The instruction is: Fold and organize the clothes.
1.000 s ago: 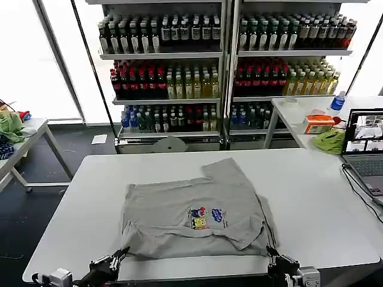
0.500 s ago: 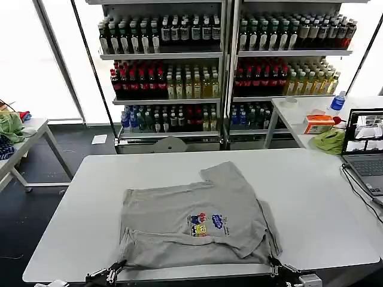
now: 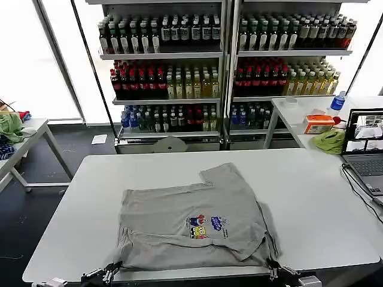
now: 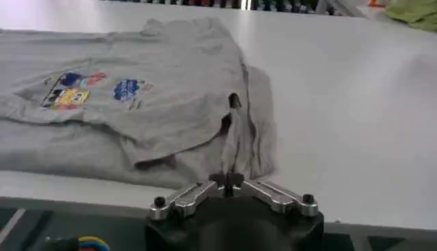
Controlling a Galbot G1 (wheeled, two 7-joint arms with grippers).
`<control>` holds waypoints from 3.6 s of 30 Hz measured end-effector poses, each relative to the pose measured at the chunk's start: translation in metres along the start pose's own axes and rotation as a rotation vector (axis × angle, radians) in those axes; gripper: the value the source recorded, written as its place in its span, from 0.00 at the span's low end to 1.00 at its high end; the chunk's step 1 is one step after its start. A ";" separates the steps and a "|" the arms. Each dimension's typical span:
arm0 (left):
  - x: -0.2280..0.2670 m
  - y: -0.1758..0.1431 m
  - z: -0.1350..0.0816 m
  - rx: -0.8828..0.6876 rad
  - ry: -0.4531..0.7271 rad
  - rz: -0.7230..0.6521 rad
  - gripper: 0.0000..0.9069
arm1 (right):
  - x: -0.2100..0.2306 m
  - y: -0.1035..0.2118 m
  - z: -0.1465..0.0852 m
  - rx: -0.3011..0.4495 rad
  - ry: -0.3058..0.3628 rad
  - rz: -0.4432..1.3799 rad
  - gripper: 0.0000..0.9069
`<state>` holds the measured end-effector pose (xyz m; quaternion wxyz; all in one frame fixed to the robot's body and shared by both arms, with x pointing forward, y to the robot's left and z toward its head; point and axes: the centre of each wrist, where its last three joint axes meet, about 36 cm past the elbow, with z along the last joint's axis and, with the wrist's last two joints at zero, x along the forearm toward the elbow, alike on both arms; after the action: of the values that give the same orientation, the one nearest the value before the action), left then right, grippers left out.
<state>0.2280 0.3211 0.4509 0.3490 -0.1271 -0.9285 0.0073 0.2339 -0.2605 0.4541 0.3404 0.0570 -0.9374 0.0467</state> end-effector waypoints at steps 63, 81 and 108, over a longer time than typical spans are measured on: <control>-0.144 0.147 -0.138 0.007 -0.109 -0.011 1.00 | -0.279 -0.083 -0.230 -0.034 -0.252 -0.274 1.00; -0.191 0.140 -0.142 0.019 -0.091 0.020 1.00 | -0.328 -0.082 -0.228 -0.033 -0.153 -0.300 1.00; -0.216 0.124 -0.144 0.007 -0.050 0.099 0.34 | -0.351 -0.060 -0.220 -0.064 -0.097 -0.387 0.00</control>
<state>0.5066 0.3783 0.4073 0.3251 -0.1712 -0.9295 0.0312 0.6487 -0.2662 0.3991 0.2993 0.2277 -0.9251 -0.0521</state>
